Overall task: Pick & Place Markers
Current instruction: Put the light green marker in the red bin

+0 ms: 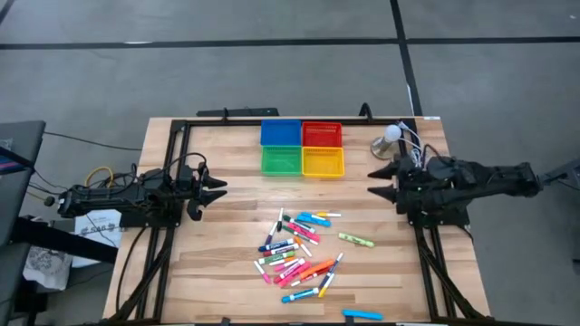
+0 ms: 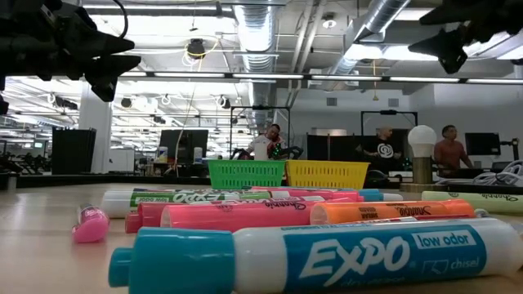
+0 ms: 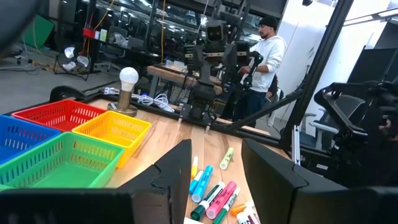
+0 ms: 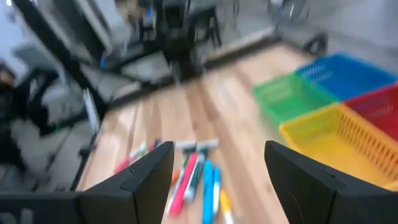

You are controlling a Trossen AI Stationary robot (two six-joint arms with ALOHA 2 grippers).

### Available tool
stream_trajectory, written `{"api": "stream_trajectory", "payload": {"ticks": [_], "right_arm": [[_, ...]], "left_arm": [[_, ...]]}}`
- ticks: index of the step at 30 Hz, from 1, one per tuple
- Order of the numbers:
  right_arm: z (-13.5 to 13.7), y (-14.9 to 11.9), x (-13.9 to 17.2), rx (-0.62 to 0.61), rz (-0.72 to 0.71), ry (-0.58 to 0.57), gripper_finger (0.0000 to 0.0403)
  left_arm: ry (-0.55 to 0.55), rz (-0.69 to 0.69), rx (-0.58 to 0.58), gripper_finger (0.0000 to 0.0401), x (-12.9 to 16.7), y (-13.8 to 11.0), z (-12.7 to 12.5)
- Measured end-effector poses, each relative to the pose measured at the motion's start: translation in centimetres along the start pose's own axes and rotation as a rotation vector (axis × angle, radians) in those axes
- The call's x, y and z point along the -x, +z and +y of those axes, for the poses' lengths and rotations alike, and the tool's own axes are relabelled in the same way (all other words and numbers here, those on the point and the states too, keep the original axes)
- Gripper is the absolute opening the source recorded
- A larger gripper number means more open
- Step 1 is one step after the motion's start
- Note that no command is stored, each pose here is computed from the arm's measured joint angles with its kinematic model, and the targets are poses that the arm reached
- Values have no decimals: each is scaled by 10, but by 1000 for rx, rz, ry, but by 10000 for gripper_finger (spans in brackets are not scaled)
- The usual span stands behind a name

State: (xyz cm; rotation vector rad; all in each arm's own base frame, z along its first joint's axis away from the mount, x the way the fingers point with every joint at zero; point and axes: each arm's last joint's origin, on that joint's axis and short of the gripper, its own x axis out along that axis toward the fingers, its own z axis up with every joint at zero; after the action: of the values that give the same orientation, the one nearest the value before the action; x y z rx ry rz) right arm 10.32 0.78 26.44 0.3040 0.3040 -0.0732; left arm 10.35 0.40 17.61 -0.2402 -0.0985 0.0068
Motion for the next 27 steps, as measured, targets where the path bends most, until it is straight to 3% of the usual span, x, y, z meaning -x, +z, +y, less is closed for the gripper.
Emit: {"api": "stream_trajectory", "payload": {"ticks": [12,16,21,27], "right_arm": [[41,-12,-42,114,642,-51,243],[50,-24,-57,135,743,-81,243],[55,-36,-70,70,830,-122,243],[61,-46,-85,40,911,-71,243]], "left_arm": [[-2,-5,0,141,0,0,0],[-1,-5,0,141,0,0,0],[-1,-5,0,141,0,1,0],[-1,-6,0,141,0,1,0]]}}
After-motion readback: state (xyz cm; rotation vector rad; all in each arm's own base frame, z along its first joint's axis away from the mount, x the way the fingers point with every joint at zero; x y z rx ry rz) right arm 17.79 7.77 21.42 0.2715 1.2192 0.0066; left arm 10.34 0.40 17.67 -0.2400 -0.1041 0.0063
